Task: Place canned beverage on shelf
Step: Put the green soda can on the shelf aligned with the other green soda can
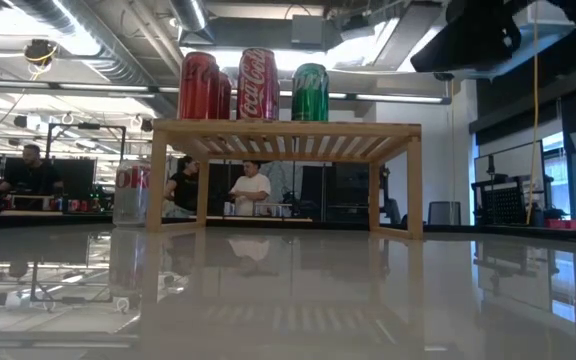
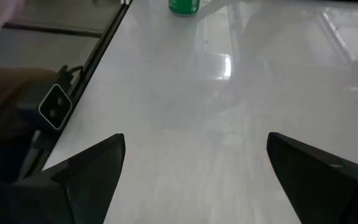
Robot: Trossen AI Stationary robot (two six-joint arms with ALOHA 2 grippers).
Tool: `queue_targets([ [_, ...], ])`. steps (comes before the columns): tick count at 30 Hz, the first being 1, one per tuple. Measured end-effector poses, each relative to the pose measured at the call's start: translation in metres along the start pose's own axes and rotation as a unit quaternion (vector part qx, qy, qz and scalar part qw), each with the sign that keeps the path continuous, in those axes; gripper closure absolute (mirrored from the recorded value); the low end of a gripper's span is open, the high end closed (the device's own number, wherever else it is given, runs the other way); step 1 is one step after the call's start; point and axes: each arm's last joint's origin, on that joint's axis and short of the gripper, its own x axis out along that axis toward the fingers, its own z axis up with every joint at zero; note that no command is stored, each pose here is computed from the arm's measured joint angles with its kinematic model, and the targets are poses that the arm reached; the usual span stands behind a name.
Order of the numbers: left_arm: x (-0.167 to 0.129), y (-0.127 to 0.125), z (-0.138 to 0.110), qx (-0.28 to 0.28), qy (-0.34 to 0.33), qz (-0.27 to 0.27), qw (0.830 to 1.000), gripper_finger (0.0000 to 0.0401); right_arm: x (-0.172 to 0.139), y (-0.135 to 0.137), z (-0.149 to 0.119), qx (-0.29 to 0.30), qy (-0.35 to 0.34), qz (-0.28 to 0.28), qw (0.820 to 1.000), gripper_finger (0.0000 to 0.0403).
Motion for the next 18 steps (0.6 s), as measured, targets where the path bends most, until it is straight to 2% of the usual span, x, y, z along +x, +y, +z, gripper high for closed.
queue_targets([
  [8,0.008,0.010,-0.044,-0.083,0.021,0.023,0.996,0.0007,0.001,-0.002,-0.005,0.016,0.000,0.005,1.000,0.0017],
  [14,0.027,0.020,-0.055,-0.074,0.018,0.056,0.996,0.0007,0.001,-0.002,-0.005,0.015,0.000,0.004,1.000,0.0017],
  [18,0.037,0.018,-0.058,-0.061,0.025,0.036,0.997,0.0007,0.001,-0.002,-0.004,0.017,-0.005,0.001,1.000,0.0017],
])
